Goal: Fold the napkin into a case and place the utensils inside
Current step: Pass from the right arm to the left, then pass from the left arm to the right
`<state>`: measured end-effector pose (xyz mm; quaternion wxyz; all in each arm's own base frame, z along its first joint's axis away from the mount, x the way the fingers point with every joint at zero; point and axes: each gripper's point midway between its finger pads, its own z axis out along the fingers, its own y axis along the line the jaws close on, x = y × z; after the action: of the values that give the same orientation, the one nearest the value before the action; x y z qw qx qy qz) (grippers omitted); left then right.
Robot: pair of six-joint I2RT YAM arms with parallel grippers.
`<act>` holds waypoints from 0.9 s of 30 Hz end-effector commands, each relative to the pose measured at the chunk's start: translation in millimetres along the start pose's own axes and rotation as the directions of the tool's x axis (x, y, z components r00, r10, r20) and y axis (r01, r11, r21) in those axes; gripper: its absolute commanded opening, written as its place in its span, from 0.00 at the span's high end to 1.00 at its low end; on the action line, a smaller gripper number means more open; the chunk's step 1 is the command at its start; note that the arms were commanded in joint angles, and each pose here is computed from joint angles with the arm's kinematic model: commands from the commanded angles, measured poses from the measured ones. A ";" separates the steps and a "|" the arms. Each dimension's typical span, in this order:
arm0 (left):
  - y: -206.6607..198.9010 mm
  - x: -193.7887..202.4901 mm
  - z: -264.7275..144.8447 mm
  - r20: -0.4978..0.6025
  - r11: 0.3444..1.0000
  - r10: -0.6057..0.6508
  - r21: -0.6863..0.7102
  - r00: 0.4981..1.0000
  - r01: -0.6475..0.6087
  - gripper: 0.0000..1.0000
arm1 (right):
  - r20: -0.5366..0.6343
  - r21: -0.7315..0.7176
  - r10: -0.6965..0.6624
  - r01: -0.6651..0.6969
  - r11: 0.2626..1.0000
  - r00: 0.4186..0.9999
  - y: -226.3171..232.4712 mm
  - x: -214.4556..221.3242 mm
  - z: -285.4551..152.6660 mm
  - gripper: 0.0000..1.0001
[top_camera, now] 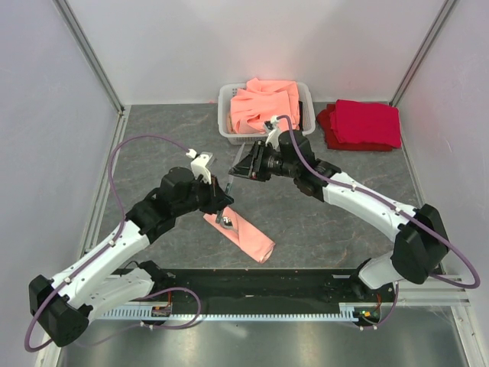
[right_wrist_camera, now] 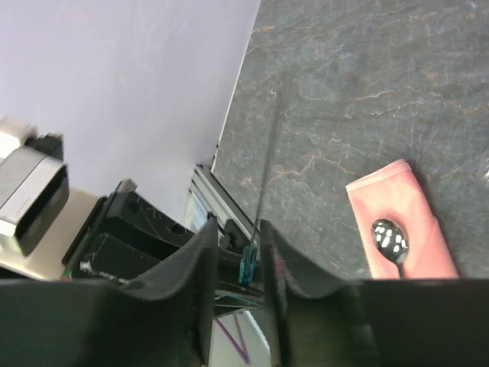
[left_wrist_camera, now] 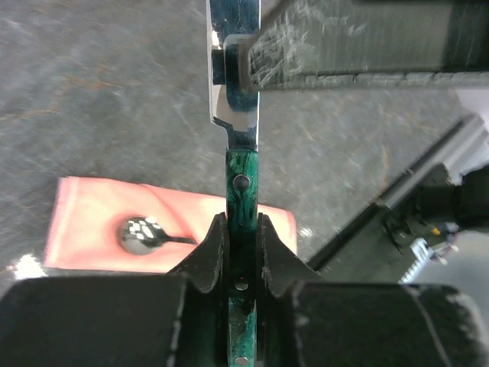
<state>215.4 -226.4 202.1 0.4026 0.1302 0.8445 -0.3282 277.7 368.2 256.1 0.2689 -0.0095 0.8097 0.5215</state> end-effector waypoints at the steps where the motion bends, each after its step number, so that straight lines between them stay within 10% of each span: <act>1: -56.9 -19.3 -23.8 0.011 0.961 -0.051 0.274 0.999 0.046 0.98 | 0.011 -0.142 -0.210 0.209 0.967 0.978 36.5 -13.4 -24.7 0.57; 9: -107.2 -39.0 -66.8 -0.039 0.731 -0.245 0.648 0.969 0.211 0.98 | 0.122 -0.303 -0.332 0.353 0.885 0.935 78.6 -14.1 -73.0 0.28; 18: -136.2 -60.5 -99.5 -0.071 0.542 -0.310 0.806 0.948 0.238 0.98 | 0.219 -0.430 -0.322 0.387 0.816 0.921 113.7 -12.3 -107.0 0.33; 27: -139.8 -63.8 -106.2 -0.088 0.503 -0.337 0.825 0.938 0.258 0.98 | 0.227 -0.490 -0.283 0.360 0.794 0.932 124.3 -13.4 -108.8 0.43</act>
<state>135.9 -263.2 346.3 0.2719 0.1311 0.6102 -0.7325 211.2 329.3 380.3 0.3866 -0.1737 0.6372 0.6437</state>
